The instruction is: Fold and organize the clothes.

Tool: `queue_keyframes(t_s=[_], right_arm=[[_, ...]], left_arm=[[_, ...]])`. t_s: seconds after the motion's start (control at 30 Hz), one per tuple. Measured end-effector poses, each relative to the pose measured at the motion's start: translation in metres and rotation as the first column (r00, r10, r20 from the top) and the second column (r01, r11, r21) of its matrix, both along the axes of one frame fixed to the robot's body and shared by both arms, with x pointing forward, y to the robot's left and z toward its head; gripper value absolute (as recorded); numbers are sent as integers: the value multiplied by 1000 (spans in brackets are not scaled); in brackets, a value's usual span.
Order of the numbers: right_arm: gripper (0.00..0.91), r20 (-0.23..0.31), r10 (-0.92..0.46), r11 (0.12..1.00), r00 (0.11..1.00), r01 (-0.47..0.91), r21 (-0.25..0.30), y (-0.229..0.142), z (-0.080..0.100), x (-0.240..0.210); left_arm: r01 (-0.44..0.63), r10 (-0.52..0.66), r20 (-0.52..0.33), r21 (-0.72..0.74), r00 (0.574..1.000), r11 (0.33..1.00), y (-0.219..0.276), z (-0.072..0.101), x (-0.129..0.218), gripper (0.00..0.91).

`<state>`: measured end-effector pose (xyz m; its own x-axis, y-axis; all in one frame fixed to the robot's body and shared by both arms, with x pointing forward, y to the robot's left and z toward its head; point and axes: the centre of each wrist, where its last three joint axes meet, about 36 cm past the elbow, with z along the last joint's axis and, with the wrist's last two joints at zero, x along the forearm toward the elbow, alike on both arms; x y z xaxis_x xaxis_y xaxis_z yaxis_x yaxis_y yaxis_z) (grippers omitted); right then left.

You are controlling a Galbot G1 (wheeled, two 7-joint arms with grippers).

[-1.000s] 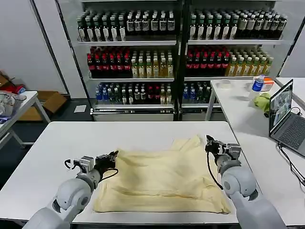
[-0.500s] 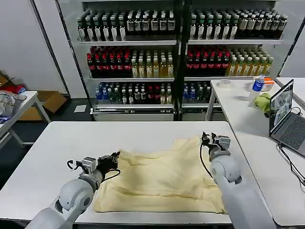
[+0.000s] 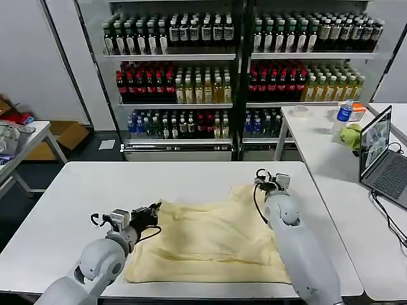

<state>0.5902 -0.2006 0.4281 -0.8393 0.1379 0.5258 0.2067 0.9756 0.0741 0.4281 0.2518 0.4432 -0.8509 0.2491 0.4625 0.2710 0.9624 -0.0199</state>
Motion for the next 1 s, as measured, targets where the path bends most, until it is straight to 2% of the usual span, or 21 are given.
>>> queue_keyframes(t_s=[0.1,0.17,0.67,0.8,1.0], right_arm=[[141,-12,-8,1000,1000,8,9,3,-2,3],[10,-16,-12,1000,1000,12,13,4,-2,5],[0,-23,-4,1000,1000,4,26,8,-3,4],[0,-3,13,1000,1000,-13,10,8,0,-2],[0,57,32,999,998,-32,-11,1,11,-15]], left_arm=[[1,-1,1,0,1000,1000,0,0,0,71],[1,-1,1,-1,1000,1000,0,0,0,71],[0,0,-1,-5,1000,1000,1,-1,-1,71],[-4,4,-3,-7,1000,1000,3,-1,-2,71],[-5,6,2,-12,1000,1000,3,1,-2,71]])
